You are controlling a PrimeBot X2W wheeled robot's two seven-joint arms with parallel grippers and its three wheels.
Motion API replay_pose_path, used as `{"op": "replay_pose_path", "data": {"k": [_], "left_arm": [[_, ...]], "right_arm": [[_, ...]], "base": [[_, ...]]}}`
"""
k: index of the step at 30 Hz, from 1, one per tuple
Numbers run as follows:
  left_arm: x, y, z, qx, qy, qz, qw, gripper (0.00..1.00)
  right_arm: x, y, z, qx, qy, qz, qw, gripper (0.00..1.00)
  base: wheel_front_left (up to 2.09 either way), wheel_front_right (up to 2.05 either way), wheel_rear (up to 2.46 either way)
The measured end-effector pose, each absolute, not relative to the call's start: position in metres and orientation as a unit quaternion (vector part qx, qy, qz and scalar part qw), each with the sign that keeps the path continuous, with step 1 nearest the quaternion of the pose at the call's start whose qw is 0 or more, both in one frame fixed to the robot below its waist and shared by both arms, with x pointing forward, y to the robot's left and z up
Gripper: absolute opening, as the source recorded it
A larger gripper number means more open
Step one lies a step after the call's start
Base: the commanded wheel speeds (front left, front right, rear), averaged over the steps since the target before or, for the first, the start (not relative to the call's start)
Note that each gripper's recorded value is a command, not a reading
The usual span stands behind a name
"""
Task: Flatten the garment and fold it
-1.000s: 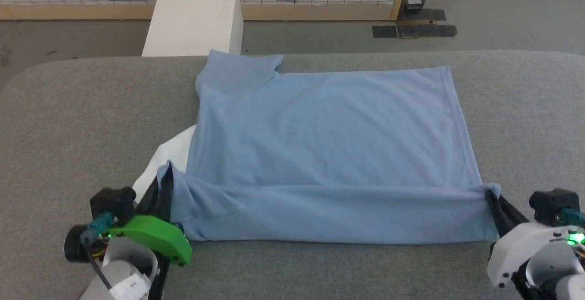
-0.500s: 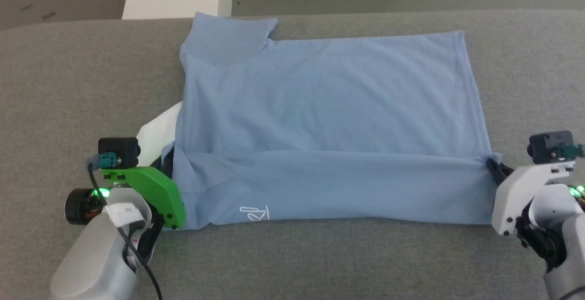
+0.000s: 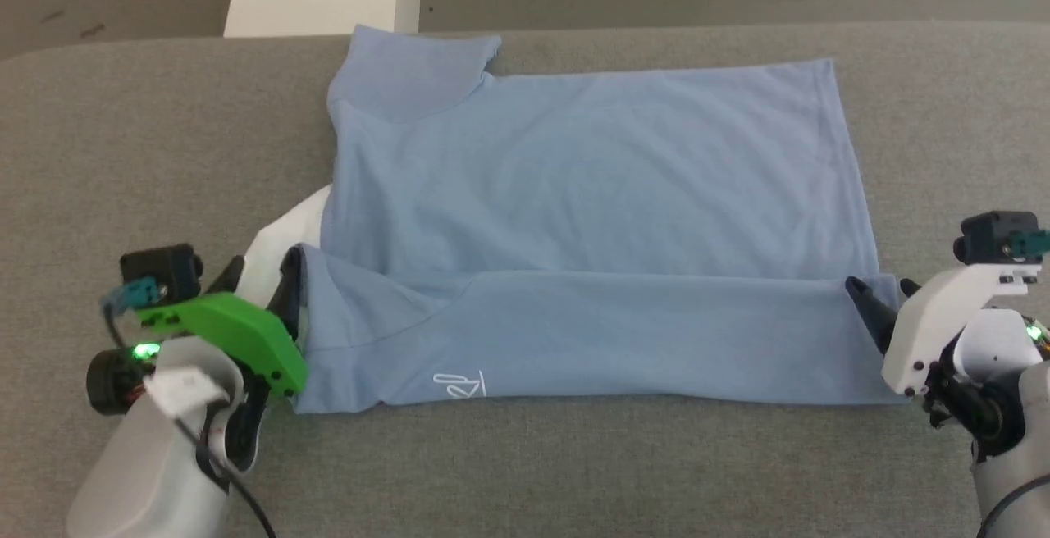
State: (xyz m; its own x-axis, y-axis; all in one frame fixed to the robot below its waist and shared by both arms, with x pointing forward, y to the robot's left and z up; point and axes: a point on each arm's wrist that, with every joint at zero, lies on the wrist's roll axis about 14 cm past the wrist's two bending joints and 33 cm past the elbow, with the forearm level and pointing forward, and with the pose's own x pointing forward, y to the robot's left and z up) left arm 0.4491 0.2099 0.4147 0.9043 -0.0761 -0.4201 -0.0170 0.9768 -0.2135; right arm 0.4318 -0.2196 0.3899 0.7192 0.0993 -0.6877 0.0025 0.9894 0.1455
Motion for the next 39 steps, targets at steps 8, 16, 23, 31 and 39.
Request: {"op": "replay_pose_path", "data": {"k": [8,16,23,31,39], "left_arm": [[0.417,0.214,0.459,-0.090,0.074,-0.003,0.993,1.00],[0.372,0.195,0.457,-0.091,0.071,-0.022,0.993,1.00],[0.351,0.189,0.432,-0.089,0.123,-0.021,0.988,1.00],[0.354,0.200,0.398,-0.107,0.221,0.047,0.968,1.00],[0.370,0.190,0.383,-0.161,0.299,0.074,0.938,1.00]], "right_arm": [[0.420,-0.224,0.439,0.081,0.221,0.003,0.972,1.00],[0.392,-0.211,0.476,0.087,0.088,0.001,0.992,1.00],[0.374,-0.210,0.485,0.086,0.041,-0.009,0.995,1.00],[0.368,-0.204,0.482,0.092,0.045,-0.007,0.995,1.00],[0.362,-0.210,0.478,0.094,0.055,-0.017,0.994,1.00]], "base": [[0.00,0.00,0.00],[0.00,0.00,0.00],[0.00,0.00,0.00],[0.00,0.00,0.00],[0.00,0.00,0.00]]}}
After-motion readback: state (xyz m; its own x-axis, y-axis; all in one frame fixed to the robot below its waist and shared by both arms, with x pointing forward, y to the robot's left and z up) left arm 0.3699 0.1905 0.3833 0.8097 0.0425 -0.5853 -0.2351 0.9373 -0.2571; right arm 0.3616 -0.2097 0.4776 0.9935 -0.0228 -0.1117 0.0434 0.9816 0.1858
